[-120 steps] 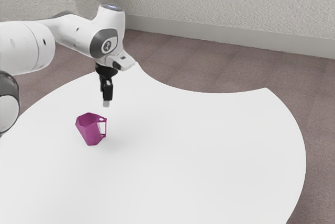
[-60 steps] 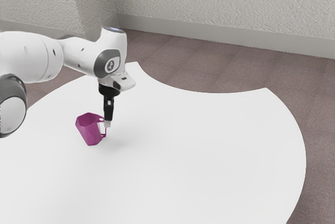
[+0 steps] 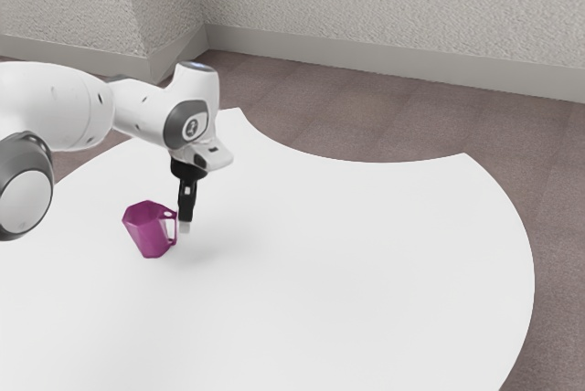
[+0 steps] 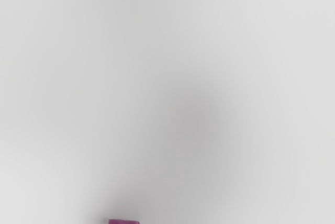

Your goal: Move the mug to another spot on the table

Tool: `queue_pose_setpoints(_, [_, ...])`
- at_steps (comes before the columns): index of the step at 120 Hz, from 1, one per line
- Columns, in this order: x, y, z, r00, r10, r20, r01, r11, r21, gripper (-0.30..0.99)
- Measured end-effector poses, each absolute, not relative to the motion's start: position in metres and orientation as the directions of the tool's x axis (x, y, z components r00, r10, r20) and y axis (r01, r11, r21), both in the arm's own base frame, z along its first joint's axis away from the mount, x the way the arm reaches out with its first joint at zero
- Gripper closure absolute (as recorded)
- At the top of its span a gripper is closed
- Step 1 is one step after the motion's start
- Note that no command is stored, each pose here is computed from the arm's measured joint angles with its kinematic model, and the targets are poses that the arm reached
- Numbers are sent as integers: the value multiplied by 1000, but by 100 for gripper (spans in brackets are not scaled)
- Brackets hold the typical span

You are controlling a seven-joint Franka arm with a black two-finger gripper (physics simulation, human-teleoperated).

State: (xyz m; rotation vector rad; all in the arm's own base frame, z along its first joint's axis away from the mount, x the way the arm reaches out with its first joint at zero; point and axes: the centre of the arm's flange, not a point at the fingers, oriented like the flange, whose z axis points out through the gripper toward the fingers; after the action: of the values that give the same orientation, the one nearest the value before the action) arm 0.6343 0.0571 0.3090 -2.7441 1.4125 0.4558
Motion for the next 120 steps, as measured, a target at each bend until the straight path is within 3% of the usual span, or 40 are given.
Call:
queue_pose_setpoints(47, [633, 76, 308, 516, -811, -276, -824, -558, 99, 0])
queue_pose_setpoints(108, [624, 91, 267, 484, -823, -299, -831, -539, 139, 0])
queue_pose_setpoints(120, [625, 91, 266, 481, -826, -295, -834, -535, 138, 6])
